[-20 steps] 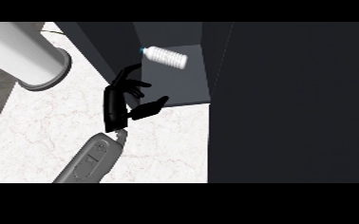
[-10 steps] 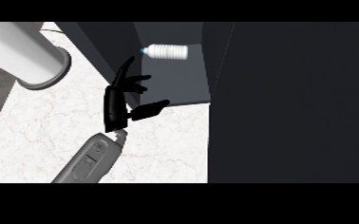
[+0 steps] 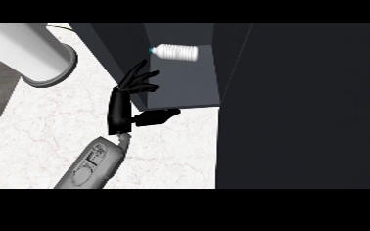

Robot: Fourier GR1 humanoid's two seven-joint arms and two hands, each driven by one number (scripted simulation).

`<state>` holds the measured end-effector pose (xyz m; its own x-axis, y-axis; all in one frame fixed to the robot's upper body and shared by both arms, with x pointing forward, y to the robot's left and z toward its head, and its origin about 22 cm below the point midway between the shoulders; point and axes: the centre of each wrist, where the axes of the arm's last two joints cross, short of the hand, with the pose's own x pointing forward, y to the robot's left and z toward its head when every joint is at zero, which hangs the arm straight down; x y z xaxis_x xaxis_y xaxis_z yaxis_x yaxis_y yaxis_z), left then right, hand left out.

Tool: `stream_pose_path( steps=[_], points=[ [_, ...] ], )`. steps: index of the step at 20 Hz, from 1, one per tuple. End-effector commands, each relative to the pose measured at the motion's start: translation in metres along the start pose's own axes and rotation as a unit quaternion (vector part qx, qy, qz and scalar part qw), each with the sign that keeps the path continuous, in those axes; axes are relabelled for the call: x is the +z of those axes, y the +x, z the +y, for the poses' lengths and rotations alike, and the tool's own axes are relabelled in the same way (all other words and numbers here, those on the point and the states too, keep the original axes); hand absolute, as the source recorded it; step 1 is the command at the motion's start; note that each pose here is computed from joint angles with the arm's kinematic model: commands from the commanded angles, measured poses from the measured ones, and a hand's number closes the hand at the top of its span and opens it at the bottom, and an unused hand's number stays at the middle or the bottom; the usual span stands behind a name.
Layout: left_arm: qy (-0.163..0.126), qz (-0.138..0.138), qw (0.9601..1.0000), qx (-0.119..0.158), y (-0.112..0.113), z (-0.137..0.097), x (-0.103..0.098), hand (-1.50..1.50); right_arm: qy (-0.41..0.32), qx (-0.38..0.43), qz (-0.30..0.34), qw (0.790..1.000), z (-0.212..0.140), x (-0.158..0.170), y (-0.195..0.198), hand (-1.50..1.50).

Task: Pick up the bottled water, place it into the cabinet and close the cabinet

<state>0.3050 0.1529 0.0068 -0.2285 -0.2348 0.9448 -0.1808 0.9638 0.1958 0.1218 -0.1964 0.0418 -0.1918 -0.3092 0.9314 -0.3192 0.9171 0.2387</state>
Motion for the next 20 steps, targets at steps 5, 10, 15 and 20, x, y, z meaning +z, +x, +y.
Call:
stream_pose_path(
  steps=[5,10,15,20],
  points=[
    [-0.019,-0.056,0.9908,0.122,0.019,0.005,-0.061,-1.5,-0.02,0.002,0.001,1.0,0.003,0.01,0.002,-1.5],
    [-0.045,-0.059,0.9831,0.168,0.026,-0.004,-0.059,-1.5,-0.026,0.008,0.001,1.0,0.001,0.006,0.006,-1.5],
    [-0.063,-0.061,0.9789,0.184,0.024,0.012,-0.032,-1.5,-0.039,0.005,-0.002,0.999,0.014,0.016,0.007,-1.5],
    [-0.082,-0.047,0.9712,0.219,0.045,0.002,-0.007,-1.5,-0.03,0.002,-0.006,1.0,0.019,0.01,-0.001,-1.5]
  ],
)
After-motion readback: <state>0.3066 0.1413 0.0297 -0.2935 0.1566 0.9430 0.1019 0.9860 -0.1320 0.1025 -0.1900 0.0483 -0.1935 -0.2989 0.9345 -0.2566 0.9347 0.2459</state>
